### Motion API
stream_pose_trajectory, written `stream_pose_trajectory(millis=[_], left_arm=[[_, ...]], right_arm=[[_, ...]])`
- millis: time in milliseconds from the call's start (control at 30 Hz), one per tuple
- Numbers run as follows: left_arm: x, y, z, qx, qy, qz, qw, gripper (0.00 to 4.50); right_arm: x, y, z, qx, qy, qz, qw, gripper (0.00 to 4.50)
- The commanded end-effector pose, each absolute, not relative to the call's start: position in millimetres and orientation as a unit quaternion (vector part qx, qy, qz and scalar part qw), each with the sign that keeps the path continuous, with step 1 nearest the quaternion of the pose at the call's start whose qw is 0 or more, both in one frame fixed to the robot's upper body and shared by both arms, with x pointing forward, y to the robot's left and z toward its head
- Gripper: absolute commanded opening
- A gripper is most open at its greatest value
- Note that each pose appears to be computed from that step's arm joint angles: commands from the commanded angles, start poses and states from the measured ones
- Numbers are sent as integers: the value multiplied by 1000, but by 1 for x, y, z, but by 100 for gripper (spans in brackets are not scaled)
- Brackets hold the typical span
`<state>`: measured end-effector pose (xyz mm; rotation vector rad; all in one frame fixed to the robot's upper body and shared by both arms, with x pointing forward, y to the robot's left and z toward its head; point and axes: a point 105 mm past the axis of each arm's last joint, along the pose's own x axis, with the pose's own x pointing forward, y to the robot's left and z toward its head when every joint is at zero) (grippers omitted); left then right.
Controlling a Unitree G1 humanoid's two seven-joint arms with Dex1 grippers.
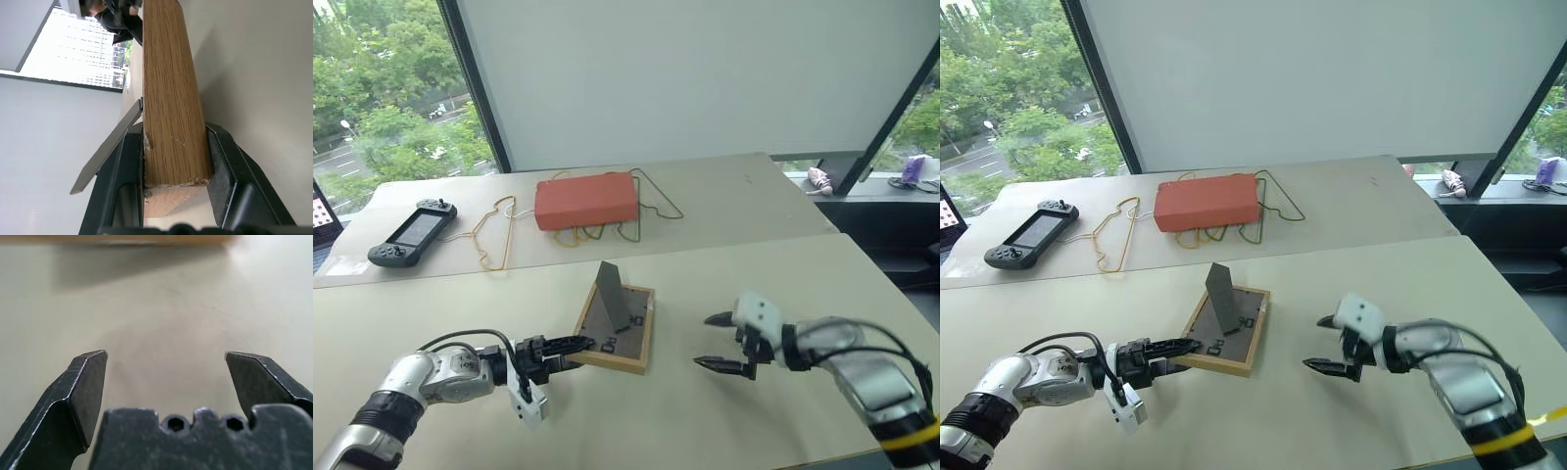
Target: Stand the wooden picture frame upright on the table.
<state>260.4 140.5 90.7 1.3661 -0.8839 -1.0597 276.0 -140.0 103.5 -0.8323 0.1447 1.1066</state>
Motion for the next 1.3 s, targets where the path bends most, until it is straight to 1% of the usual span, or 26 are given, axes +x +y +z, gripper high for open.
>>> stream_pose_trajectory(millis=[33, 100, 167, 300, 367, 567, 633, 667, 733, 767, 867, 933, 1133, 1233, 1267, 1300], left_arm=[[262, 143, 95, 582, -376, -446, 567, 128], [262, 143, 95, 581, -376, -446, 568, 128], [263, 143, 95, 580, -376, -446, 568, 128], [263, 142, 97, 578, -377, -446, 570, 128], [265, 139, 102, 572, -385, -441, 575, 128], [267, 136, 110, 567, -392, -436, 579, 128], [268, 138, 109, 570, -386, -435, 581, 128], [268, 139, 109, 570, -383, -434, 582, 128], [270, 139, 108, 569, -378, -431, 589, 128], [270, 139, 109, 568, -378, -429, 592, 128], [272, 138, 113, 561, -379, -423, 602, 128], [274, 137, 114, 559, -377, -419, 608, 128], [276, 134, 119, 554, -378, -416, 615, 128], [279, 135, 124, 538, -375, -408, 636, 128], [280, 135, 128, 524, -376, -405, 649, 128], [280, 136, 131, 517, -373, -406, 655, 222]], right_arm=[[264, -102, 113, -519, -93, 482, 700, 446], [262, -88, 111, -548, -143, 466, 679, 446], [263, -80, 108, -575, -170, 453, 659, 446], [260, -53, 120, -589, -248, 438, 632, 446], [260, -46, 121, -592, -262, 441, 621, 446], [268, -49, 128, -585, -268, 426, 636, 446], [267, -53, 127, -582, -263, 428, 640, 395], [266, -55, 127, -581, -265, 426, 641, 379], [262, -56, 129, -581, -270, 426, 639, 308], [260, -55, 129, -580, -271, 429, 637, 280], [256, -51, 138, -577, -289, 425, 635, 174], [255, -48, 142, -575, -295, 424, 634, 124], [252, -42, 146, -572, -297, 432, 631, 120], [253, -44, 142, -565, -281, 441, 638, 120], [253, -45, 143, -566, -280, 440, 639, 120], [254, -47, 144, -566, -279, 438, 640, 120]])
